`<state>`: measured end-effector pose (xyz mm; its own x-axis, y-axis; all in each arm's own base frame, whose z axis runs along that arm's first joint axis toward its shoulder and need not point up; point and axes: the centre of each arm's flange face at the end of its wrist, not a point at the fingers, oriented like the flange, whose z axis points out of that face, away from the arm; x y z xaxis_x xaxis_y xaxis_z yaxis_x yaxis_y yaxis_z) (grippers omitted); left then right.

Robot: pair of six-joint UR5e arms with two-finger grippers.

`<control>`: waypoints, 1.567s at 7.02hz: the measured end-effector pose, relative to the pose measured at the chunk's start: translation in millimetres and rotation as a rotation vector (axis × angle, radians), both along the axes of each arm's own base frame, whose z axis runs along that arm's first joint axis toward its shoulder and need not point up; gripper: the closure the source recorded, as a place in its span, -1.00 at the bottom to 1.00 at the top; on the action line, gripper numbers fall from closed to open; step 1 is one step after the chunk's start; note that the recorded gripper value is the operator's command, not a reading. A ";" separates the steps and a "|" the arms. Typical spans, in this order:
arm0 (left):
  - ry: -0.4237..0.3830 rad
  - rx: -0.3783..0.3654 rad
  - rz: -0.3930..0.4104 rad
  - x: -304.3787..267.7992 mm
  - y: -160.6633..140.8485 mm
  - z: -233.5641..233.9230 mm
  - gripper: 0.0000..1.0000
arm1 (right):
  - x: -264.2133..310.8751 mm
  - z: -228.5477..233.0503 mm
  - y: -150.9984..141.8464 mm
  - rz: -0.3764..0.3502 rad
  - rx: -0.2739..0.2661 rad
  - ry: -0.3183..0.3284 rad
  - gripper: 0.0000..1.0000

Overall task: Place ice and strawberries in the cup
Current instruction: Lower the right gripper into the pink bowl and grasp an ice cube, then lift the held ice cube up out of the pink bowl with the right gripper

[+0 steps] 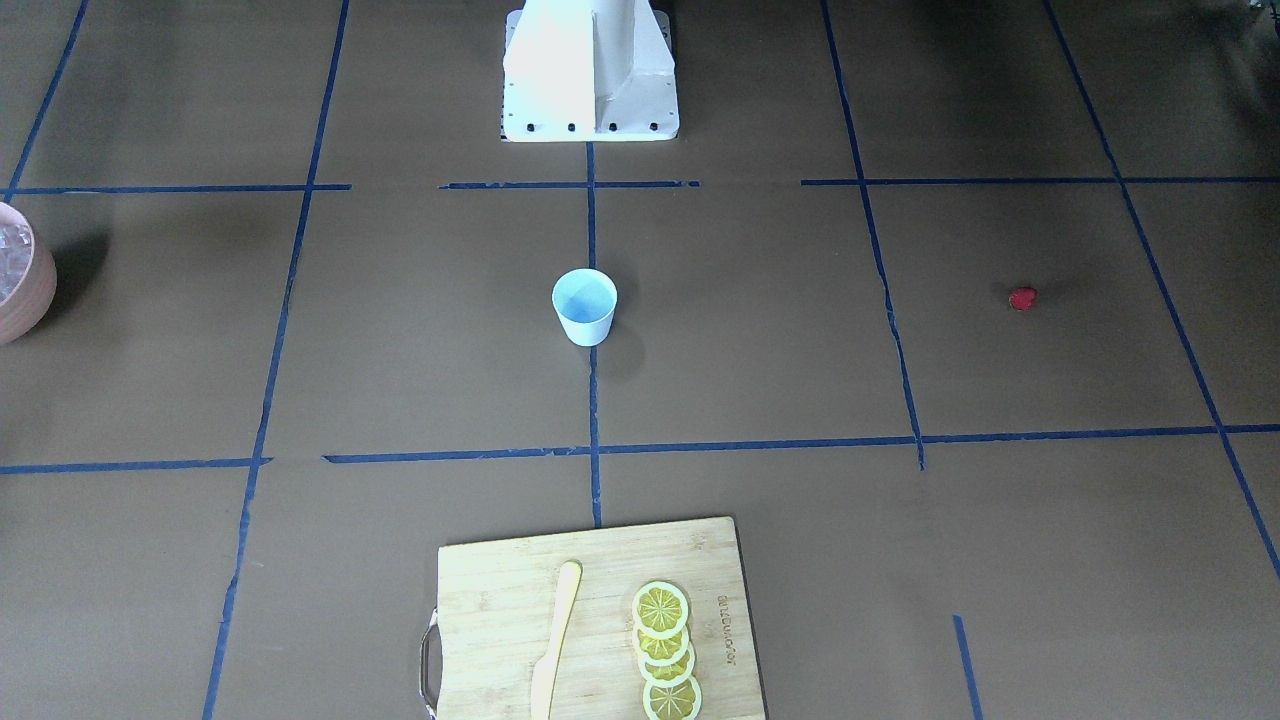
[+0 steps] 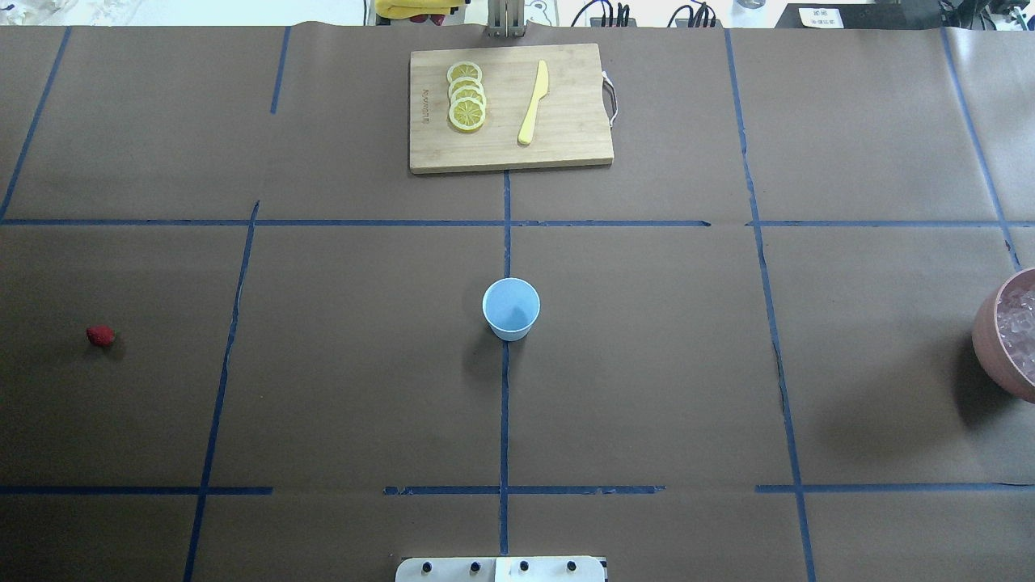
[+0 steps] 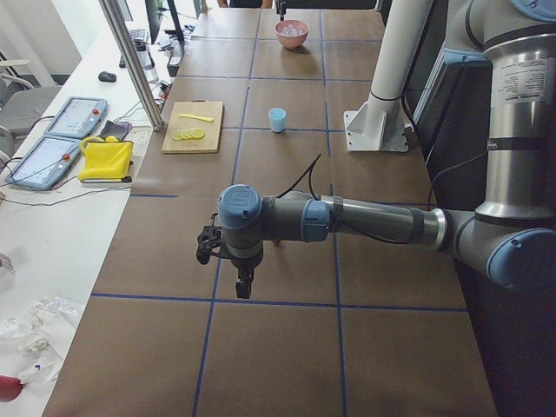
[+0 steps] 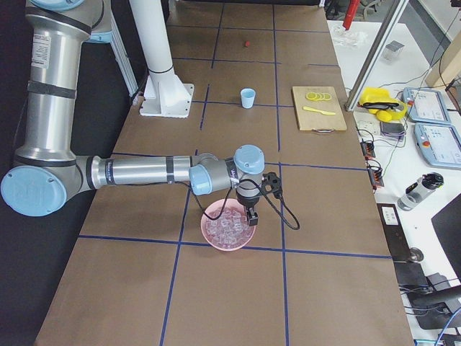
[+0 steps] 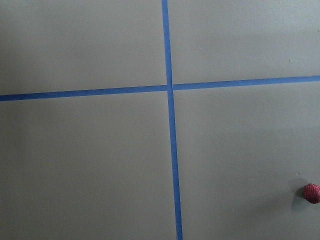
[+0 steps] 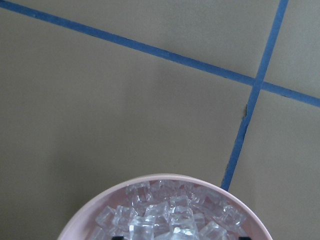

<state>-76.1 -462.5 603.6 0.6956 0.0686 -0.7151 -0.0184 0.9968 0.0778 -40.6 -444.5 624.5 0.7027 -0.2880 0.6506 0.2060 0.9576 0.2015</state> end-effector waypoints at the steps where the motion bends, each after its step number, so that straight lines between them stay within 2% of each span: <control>1: 0.000 0.001 0.000 0.0 0.0 -0.3 -1.00 | -5.9 4.4 -0.5 -0.012 -0.008 0.002 -0.43; 5: 0.000 0.013 0.000 0.0 -0.2 -6.7 -1.00 | -32.4 10.7 2.5 -0.071 -0.005 0.036 -0.41; 11: 0.000 0.023 -0.001 0.1 -0.1 -12.6 -1.00 | -32.7 29.4 13.4 -0.086 -0.031 0.068 -0.35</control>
<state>-76.1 -462.7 591.0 0.6957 0.0847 -0.7134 -0.0176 0.9947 0.1009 -73.2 -431.1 653.9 0.7192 -0.3297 0.6115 0.2996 0.9414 0.1552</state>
